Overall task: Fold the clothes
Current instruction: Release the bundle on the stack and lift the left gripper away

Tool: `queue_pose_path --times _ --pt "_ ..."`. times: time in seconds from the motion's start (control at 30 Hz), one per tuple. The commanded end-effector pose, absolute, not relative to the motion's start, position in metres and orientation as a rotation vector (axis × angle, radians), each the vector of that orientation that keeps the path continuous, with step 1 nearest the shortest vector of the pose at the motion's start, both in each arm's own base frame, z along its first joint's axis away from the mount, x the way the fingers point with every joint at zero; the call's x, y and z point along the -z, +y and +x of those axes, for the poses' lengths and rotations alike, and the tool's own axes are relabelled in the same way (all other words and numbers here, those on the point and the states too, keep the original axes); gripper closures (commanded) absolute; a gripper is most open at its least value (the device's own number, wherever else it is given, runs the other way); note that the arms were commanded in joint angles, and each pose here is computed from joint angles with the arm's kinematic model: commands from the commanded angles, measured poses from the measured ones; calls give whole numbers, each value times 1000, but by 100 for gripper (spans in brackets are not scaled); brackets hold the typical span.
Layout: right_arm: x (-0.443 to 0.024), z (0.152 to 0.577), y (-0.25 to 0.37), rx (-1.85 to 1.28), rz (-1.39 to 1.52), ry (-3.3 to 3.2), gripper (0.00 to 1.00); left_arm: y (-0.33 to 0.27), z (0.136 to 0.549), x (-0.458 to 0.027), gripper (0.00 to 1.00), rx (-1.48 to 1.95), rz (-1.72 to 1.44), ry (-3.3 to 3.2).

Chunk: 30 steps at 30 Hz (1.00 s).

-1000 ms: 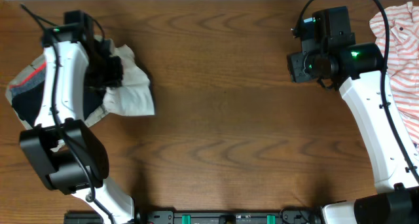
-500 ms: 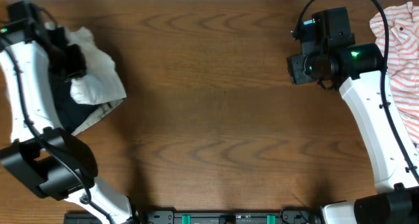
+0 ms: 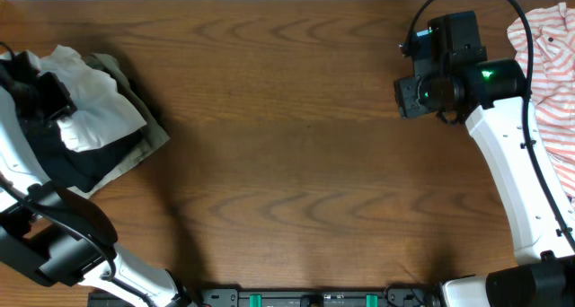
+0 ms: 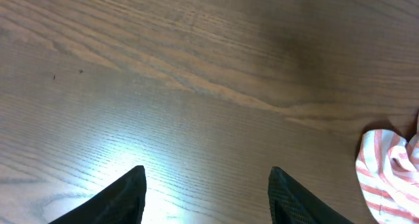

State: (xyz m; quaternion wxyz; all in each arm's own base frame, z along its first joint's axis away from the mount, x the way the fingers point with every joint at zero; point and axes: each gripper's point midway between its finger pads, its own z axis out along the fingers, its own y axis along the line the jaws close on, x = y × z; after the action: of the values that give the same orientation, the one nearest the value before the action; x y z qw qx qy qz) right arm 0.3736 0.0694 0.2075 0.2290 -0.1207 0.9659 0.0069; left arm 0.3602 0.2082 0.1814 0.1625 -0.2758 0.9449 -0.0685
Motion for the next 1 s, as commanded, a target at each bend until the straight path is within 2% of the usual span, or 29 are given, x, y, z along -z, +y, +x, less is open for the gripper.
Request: queue_pose_path --times 0.0,0.07,0.17,0.23,0.27,0.3,0.43,0.6,0.8,0.97 --pt "-215 372 67 -16 -322 2639 41 216 359 -198 93 176 -765 2651" --pt "-215 371 67 -16 -322 2641 41 222 355 -197 83 168 -786 2647" --pt "-215 371 67 -15 -323 2644 41 234 343 -195 55 118 -837 2658" --pt "-215 370 67 -15 -324 2646 41 244 333 -193 42 66 -876 2672" --pt "-214 370 66 -14 -329 2647 41 248 328 -192 32 41 -898 2678" --pt "-214 370 66 -13 -331 2647 41 253 324 -192 27 22 -915 2681" --pt "-214 368 66 -12 -333 2653 41 264 313 -191 19 19 -1025 2647" --pt "-213 368 66 -12 -334 2657 41 261 317 -194 18 95 -1038 2612" --pt "-216 373 67 -12 -330 2634 42 221 349 -224 21 362 -761 2519" --pt "-231 397 71 -32 -286 2523 40 180 363 -256 20 343 -541 2496"
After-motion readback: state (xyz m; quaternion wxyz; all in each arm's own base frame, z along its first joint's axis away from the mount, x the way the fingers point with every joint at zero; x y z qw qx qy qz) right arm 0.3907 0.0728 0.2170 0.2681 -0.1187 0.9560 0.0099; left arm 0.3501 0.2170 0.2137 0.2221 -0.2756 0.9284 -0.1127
